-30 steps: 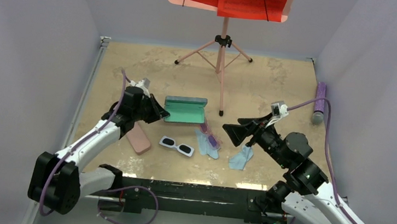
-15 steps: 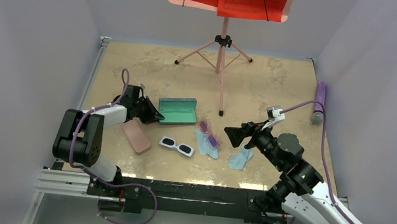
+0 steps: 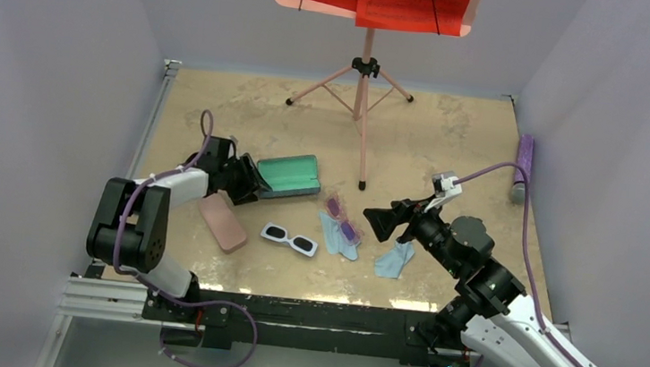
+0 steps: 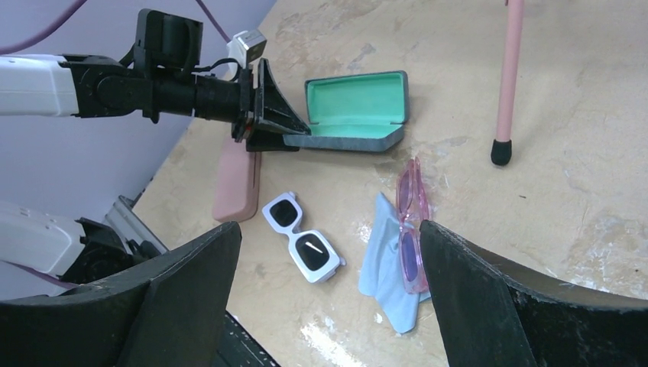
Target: Organize the sunglasses
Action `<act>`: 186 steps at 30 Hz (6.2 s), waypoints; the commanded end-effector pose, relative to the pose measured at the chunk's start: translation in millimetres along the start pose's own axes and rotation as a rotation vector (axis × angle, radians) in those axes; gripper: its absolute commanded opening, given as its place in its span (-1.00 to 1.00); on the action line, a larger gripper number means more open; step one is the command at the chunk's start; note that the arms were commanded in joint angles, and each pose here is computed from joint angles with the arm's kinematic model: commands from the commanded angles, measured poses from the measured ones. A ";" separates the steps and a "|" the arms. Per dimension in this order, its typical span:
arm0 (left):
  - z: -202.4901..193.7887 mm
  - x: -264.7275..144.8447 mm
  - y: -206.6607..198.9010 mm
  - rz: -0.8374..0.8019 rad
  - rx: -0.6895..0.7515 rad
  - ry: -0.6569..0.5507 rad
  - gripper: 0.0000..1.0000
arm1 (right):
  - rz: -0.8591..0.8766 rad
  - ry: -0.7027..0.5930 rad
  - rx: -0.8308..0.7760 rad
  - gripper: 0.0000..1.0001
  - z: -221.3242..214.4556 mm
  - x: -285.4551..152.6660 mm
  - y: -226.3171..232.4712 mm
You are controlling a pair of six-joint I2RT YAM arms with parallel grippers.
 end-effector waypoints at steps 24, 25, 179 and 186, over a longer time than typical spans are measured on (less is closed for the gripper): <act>12.1 -119.9 -60.1 -0.149 0.182 -0.302 1.00 | -0.305 0.240 0.106 0.97 -31.7 17.8 -30.6; 9.7 -129.7 -62.3 -0.161 0.194 -0.329 1.00 | -0.350 0.274 0.125 0.97 -38.4 17.8 -36.4; -221.9 -6.1 -184.3 -0.204 0.552 0.440 -0.15 | -0.671 0.614 0.355 -1.00 -148.2 -13.7 -116.0; -230.5 -6.6 -172.1 -0.161 0.583 0.475 -0.16 | -0.676 0.610 0.354 -1.00 -145.7 -13.9 -115.1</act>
Point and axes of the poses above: each gripper's point midway between its finger pads, its own x axis out along the fingers, its own y axis along the line the jaws close on, z = x × y, the point moved 3 cm from there along -x, back along the fingers, and after that the axes turned 10 degrees about x, right-handed, at the moved point
